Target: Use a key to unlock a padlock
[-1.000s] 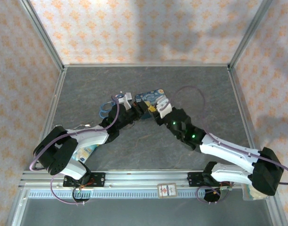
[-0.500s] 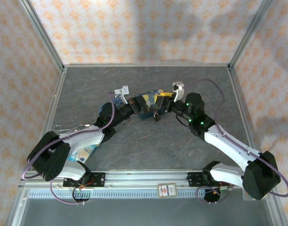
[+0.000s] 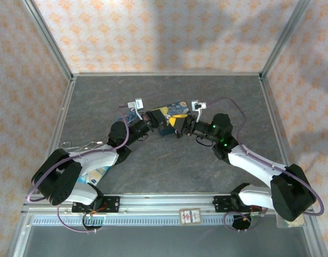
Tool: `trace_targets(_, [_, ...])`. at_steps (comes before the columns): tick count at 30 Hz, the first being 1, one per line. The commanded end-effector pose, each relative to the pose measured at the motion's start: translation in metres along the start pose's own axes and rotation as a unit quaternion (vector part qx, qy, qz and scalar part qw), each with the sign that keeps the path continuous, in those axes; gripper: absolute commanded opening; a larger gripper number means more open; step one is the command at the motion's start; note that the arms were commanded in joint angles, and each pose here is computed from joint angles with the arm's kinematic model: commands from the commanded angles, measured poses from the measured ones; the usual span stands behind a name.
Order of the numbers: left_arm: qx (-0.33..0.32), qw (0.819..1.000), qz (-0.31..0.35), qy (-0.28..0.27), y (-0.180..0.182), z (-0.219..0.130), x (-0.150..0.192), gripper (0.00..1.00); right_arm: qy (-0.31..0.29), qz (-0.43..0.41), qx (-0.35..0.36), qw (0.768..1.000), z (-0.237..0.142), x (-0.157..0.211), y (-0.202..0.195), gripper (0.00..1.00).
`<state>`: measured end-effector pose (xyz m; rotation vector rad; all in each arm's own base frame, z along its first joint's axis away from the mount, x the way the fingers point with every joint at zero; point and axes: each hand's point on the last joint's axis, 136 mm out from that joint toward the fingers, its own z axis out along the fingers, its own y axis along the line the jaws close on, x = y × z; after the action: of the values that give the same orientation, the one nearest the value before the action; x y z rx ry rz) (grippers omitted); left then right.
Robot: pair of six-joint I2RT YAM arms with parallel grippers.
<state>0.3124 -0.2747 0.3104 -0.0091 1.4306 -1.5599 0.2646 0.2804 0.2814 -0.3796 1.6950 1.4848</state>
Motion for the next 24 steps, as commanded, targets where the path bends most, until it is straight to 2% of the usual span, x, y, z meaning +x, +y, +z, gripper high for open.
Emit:
trace_targets(1, [0.048, 0.999, -0.004, -0.005, -0.019, -0.001, -0.001, 0.00, -0.024, -0.018, -0.038, 0.999, -0.002, -0.011, 0.016, 0.37])
trace_targets(6, [0.053, 0.999, -0.010, 0.004, -0.022, 0.001, 0.006, 0.00, -0.038, -0.028, -0.045, 0.998, -0.002, -0.017, 0.019, 0.37])
trace_targets(11, [0.050, 0.999, -0.011, -0.001, -0.022, -0.001, 0.006, 0.00, -0.037, -0.027, -0.055, 0.997, -0.002, -0.016, 0.021, 0.31])
trace_targets(24, [0.053, 0.998, -0.013, -0.014, -0.024, -0.001, 0.003, 0.00, -0.026, 0.004, -0.068, 0.997, -0.004, -0.004, 0.018, 0.29])
